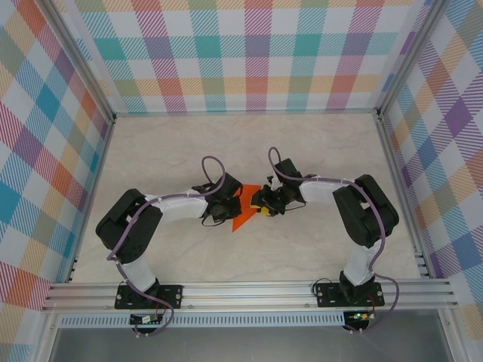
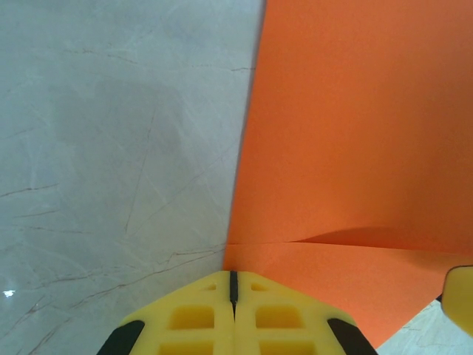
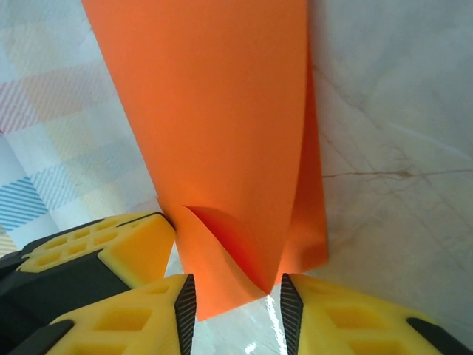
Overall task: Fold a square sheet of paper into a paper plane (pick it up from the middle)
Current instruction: Fourth fold the wing at the center of the table.
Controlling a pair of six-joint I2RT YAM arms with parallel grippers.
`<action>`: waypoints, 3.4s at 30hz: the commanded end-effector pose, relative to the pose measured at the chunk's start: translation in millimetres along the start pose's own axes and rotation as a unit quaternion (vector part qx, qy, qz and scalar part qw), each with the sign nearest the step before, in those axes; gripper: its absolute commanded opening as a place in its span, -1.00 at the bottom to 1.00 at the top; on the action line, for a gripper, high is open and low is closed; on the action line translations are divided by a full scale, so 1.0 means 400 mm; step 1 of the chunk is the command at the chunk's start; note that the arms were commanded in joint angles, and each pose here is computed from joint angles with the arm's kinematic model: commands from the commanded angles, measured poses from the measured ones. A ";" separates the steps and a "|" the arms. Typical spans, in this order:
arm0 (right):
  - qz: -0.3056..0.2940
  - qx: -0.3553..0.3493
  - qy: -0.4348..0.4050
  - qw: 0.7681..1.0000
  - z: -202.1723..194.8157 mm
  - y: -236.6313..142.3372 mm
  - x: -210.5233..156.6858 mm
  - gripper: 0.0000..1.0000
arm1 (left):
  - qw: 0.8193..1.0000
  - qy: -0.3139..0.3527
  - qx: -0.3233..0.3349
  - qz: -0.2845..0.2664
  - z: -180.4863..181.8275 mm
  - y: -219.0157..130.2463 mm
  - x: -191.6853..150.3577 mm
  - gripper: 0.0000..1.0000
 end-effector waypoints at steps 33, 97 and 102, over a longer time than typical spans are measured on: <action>-0.138 -0.030 0.047 0.989 0.032 -0.130 -0.005 -1.00 | 0.989 0.061 -0.054 -0.125 0.025 -0.239 0.044 0.46; -0.018 -0.067 0.177 0.982 0.188 0.019 0.016 -0.68 | 0.886 0.392 -0.124 -0.217 0.011 -0.068 -0.024 -0.64; -0.039 -0.065 0.159 0.984 0.168 -0.038 0.025 -0.02 | 0.886 0.391 -0.120 -0.217 0.021 -0.069 -0.028 -0.78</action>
Point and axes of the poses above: each hand's point on the last joint's axis, 136 mm out from that joint toward the fingers, its own y axis out along the fingers, its own z axis along the line the jaws close on, x = y × z, the point moved 4 cm from there along -y, back along the fingers, and after that the axes turned 2 degrees about -y, right-handed, at the moved point
